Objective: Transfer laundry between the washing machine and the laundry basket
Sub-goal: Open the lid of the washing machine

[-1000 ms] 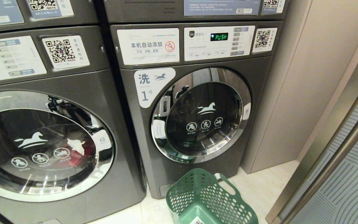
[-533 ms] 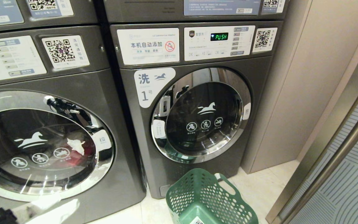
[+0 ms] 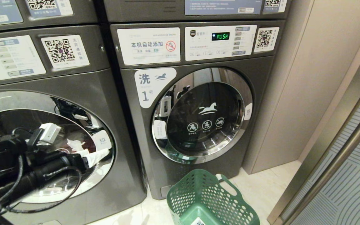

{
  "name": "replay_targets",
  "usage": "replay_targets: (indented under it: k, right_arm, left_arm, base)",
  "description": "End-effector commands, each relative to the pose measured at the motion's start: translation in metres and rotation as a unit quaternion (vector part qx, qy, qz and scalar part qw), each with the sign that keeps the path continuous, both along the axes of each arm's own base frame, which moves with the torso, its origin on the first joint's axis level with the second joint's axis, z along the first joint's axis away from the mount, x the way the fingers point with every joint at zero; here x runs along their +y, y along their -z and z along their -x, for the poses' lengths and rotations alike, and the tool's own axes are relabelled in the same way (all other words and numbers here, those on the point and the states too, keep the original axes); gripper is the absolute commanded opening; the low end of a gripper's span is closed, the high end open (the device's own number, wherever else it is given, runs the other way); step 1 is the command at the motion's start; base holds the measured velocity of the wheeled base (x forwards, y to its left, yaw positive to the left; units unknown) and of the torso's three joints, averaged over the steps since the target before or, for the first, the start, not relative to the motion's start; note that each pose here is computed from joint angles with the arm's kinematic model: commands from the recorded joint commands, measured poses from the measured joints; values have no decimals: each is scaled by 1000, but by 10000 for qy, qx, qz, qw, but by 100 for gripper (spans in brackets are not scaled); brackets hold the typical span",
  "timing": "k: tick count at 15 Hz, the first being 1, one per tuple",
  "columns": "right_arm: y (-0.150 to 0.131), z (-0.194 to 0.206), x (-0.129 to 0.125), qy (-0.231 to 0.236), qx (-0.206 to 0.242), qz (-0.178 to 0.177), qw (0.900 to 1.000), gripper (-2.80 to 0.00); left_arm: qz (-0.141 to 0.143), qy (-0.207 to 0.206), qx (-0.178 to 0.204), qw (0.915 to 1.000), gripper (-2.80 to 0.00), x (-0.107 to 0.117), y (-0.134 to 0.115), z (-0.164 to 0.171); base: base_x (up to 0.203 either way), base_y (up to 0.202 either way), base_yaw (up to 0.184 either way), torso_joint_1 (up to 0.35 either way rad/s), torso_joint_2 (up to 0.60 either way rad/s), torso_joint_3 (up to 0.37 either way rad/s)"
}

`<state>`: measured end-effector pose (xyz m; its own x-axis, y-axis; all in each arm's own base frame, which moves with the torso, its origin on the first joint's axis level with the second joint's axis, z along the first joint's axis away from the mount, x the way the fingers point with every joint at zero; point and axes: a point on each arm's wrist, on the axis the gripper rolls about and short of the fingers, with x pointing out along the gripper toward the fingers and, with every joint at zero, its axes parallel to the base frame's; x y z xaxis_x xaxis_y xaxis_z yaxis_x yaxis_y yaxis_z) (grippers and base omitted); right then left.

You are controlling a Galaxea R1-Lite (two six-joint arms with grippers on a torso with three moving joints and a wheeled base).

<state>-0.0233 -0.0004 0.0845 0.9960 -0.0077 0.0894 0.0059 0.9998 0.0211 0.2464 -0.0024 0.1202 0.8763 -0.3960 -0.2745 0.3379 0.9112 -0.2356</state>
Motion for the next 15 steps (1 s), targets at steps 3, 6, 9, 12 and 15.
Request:
replay_targets:
  k: [3, 6, 9, 12, 15]
  right_arm:
    - [9, -3, 0, 0, 172, 1, 9999, -280]
    - [9, -3, 0, 0, 172, 1, 9999, -280]
    - [9, -3, 0, 0, 172, 1, 9999, -280]
    - [9, -3, 0, 0, 172, 1, 9999, -280]
    - [9, -3, 0, 0, 172, 1, 9999, -280]
  left_arm:
    - [80, 58, -210, 9997, 0, 36, 43, -44]
    - [78, 6, -304, 9995, 0, 48, 59, -51]
    - [88, 199, -371, 9991, 0, 58, 72, -57]
    - [214, 560, -469, 9971, 0, 69, 81, -66]
    - [-95, 604, -695, 9957, 0, 75, 88, -80]
  base:
    - [0, 0, 0, 0, 0, 0]
    - [0, 0, 0, 0, 0, 0]
    - [0, 0, 0, 0, 0, 0]
    - [0, 0, 0, 0, 0, 0]
    - [0, 0, 0, 0, 0, 0]
